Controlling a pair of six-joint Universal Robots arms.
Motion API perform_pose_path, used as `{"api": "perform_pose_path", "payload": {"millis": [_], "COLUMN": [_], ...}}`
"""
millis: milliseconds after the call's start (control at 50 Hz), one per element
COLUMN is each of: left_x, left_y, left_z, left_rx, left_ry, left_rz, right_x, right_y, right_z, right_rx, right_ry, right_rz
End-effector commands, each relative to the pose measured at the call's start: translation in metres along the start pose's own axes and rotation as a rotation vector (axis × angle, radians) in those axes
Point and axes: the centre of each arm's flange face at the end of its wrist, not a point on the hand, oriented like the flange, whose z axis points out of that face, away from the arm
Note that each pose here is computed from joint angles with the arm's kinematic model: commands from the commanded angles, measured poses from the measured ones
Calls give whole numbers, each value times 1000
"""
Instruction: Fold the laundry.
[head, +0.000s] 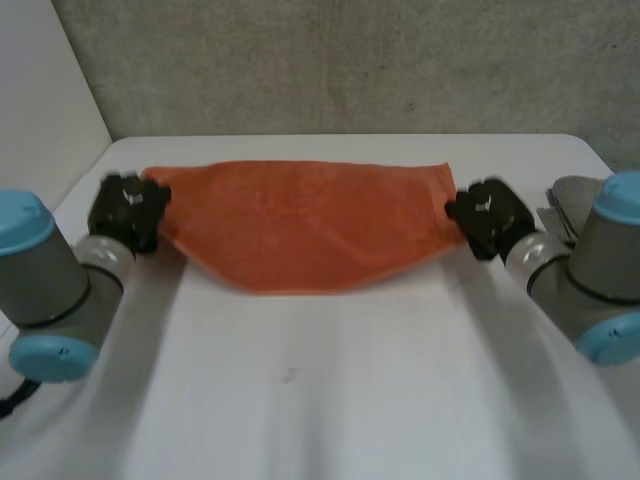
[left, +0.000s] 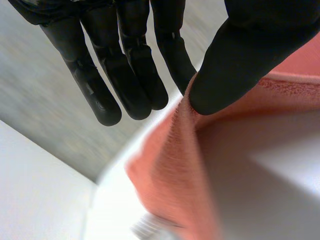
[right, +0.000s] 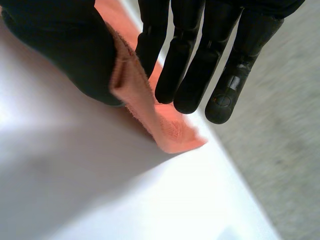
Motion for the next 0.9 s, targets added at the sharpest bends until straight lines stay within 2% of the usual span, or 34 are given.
{"api": "perform_pose_path", "payload": {"millis": [20, 120, 220, 380, 500, 640, 800, 900], "left_x": [15, 13, 6, -2, -7, -17, -21, -20], "left_y": [32, 39, 46, 51, 56, 61, 70, 76], "left_z": [-29, -44, -48, -41, -39, -35, -26, -25], "left_rx": [-196, -251, -272, -260, -252, -260, -280, -297], "left_ry": [105, 118, 107, 123, 152, 129, 105, 102], "left_rz": [60, 59, 40, 17, -7, -22, -118, -124], "right_x": [-20, -20, -16, -15, -6, 4, 8, 8], "right_y": [16, 12, 13, 14, 17, 21, 28, 28], "right_z": [-30, -55, -66, -65, -60, -58, -59, -60], "right_rx": [-168, -267, -279, -270, -257, -257, -275, -274], "right_ry": [-100, -142, -132, -121, -74, -50, -37, -36], "right_rz": [-8, 29, 39, 42, 109, 167, 193, 194]}}
